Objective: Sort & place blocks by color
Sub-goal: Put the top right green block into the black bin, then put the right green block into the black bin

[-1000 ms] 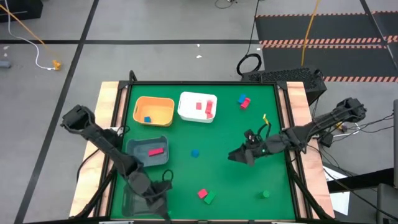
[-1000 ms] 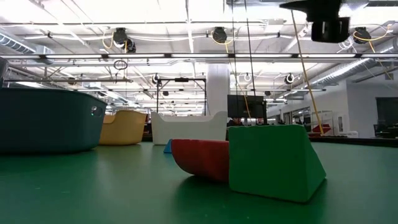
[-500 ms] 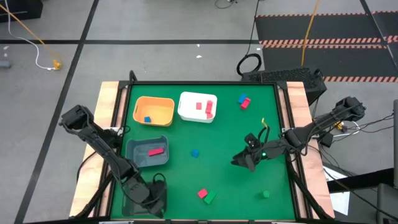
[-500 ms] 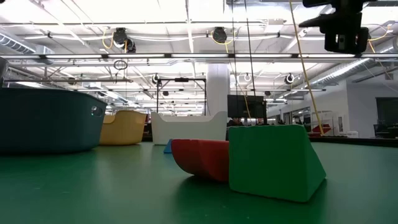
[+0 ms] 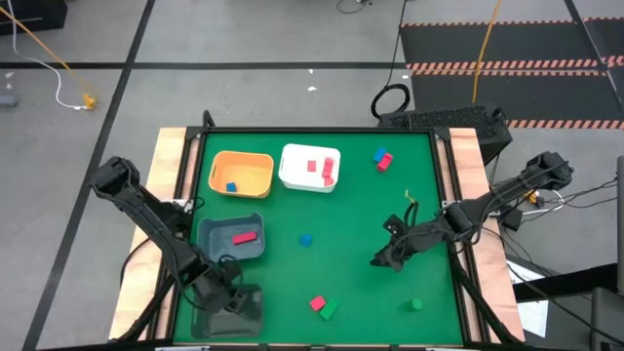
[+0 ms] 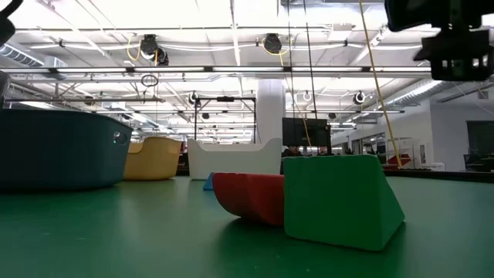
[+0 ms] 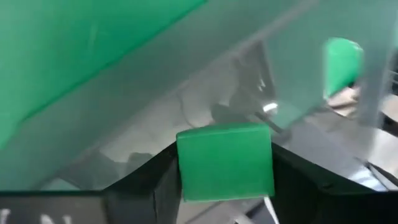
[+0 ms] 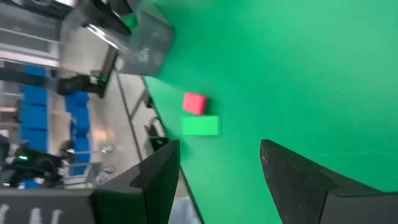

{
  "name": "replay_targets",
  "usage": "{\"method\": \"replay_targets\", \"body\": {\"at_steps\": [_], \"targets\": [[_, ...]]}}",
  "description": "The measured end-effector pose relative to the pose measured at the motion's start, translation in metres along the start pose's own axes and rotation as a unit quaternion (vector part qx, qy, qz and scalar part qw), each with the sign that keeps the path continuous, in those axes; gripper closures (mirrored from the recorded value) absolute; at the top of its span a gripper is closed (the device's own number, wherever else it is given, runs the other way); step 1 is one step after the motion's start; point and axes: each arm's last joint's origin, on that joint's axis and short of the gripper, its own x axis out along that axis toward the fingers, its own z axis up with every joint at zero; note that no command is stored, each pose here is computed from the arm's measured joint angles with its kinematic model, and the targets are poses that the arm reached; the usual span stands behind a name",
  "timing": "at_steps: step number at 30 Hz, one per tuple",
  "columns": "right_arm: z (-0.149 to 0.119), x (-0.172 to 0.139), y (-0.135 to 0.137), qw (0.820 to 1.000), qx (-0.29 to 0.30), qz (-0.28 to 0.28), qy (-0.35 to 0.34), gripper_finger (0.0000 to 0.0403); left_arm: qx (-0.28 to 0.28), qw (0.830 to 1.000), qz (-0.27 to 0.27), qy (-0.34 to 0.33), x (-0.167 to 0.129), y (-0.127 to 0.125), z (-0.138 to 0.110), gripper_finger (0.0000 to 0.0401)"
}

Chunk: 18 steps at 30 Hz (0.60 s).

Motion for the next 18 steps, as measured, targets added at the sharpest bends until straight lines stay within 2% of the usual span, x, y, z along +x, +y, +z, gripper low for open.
{"method": "replay_targets", "body": {"at_steps": [4,7,10,14,18], "targets": [[-0.001,0.0,-0.005,1.0,-0.018,-0.023,0.007,0.019,-0.005,1.0,0.013,-0.006,0.0,0.002,0.002,0.0171],[0.002,0.0,-0.005,0.999,-0.043,-0.026,-0.01,0.019,-0.014,1.0,0.023,-0.016,0.0,0.004,0.003,0.0172],[0.007,0.0,-0.003,0.997,-0.039,-0.025,-0.059,0.019,-0.019,0.999,0.015,-0.029,0.0,0.004,0.004,0.0181],[0.015,0.0,0.004,0.996,0.003,0.017,-0.086,0.019,-0.021,0.998,-0.029,-0.05,-0.005,-0.002,0.004,0.0193],[0.021,-0.002,0.012,0.994,-0.012,0.066,-0.091,0.019,-0.009,0.995,-0.073,-0.07,-0.015,-0.013,0.001,0.0201]]}}
